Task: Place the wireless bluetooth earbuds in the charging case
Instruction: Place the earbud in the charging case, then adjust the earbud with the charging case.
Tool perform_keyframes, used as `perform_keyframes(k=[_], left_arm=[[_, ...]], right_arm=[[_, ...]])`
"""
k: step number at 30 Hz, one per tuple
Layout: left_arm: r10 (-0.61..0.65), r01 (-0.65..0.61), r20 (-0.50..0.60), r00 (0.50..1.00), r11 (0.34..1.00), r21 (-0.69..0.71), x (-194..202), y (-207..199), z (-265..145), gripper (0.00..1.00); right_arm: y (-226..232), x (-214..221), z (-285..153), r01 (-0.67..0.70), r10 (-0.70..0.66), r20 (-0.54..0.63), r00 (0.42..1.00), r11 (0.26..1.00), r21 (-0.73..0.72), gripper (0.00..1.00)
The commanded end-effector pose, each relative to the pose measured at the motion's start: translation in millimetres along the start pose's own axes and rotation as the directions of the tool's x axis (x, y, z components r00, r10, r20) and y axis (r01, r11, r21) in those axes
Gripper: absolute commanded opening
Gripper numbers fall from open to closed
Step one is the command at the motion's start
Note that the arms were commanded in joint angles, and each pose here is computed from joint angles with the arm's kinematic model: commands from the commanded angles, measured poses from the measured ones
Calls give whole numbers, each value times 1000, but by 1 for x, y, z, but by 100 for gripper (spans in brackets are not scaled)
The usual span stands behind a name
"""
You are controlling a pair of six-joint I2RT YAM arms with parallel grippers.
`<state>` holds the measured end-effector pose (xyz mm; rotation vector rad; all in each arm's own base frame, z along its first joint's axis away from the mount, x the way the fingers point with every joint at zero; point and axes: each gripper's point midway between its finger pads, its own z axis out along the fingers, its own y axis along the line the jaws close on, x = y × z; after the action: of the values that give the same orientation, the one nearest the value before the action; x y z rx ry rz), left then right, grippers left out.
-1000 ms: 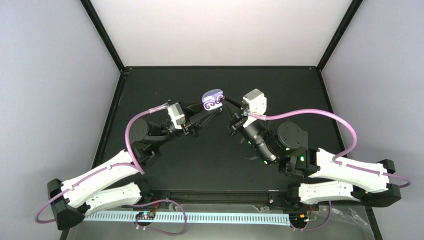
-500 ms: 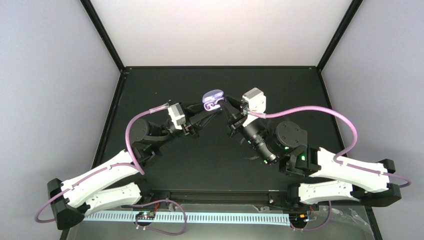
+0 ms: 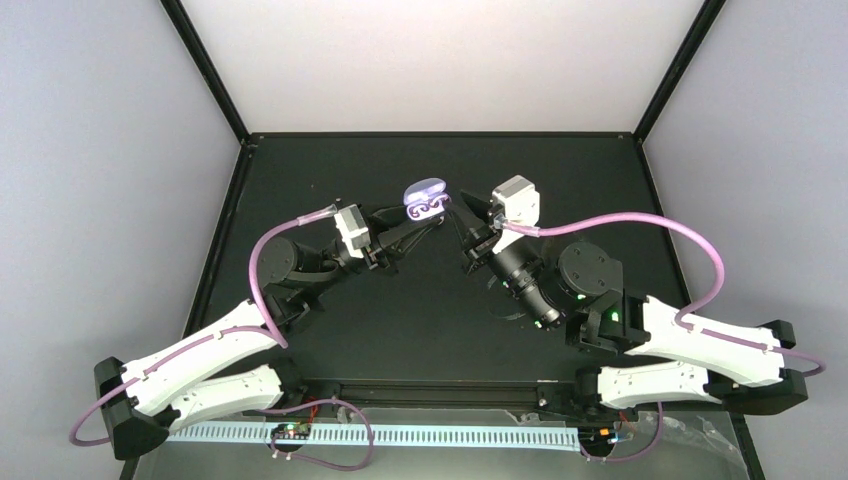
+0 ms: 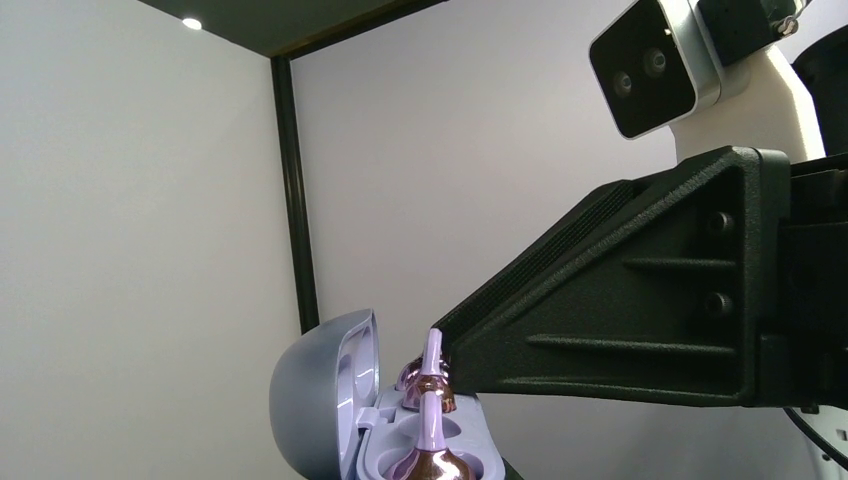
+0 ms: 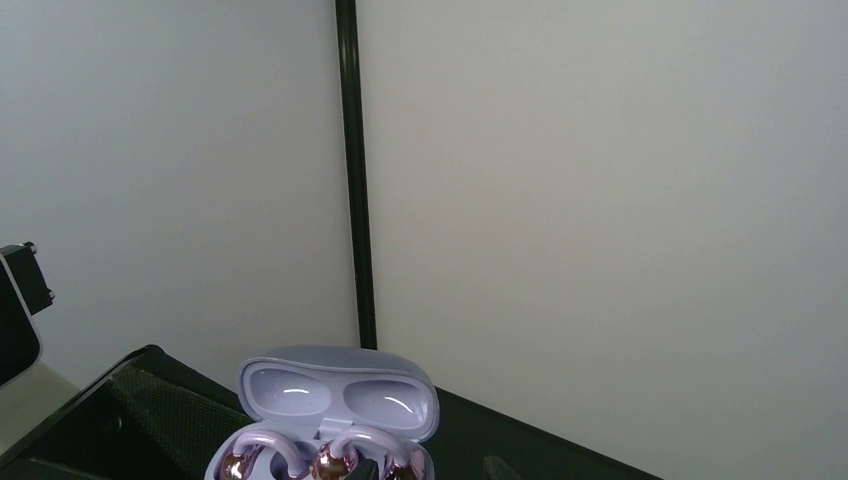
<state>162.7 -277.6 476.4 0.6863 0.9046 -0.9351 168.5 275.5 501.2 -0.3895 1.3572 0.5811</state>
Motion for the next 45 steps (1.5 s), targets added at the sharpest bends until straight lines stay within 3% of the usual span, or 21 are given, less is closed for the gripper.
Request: perform_keyframes(k=[1, 8, 13, 21, 28, 40, 43, 45], left_arm=[[-7, 7, 60, 998, 1000, -4, -21, -1, -3, 1], [-16, 16, 50, 999, 1000, -1, -19, -2, -5, 2], [-27, 25, 30, 999, 997, 66, -16, -15, -11, 2], [-83, 91, -42, 996, 964, 249, -4, -48, -19, 2], [-147, 175, -101, 984, 904, 391, 3, -72, -22, 2], [-164, 205, -137, 977, 900, 385, 14, -72, -21, 2], [-164, 205, -138, 977, 900, 384, 15, -72, -20, 2], [-164, 206, -142, 976, 901, 381, 16, -72, -20, 2]], right_arm=[[-9, -5, -4, -5, 5, 1, 1000, 999, 34, 27], [-18, -20, -14, -28, 28, 25, 999, 999, 26, 32], [-18, -31, -28, 28, -30, -21, 999, 998, -58, 52], [-9, -16, -46, 25, -48, -116, 992, 980, -198, 70], [10, 3, -66, 25, -96, -180, 979, 932, -363, 71], [-6, 10, -68, -37, -17, -187, 982, 959, -282, 90], [-6, 4, -65, -54, 9, -164, 986, 961, -272, 99], [-6, 2, -62, -58, 15, -159, 987, 963, -265, 100]])
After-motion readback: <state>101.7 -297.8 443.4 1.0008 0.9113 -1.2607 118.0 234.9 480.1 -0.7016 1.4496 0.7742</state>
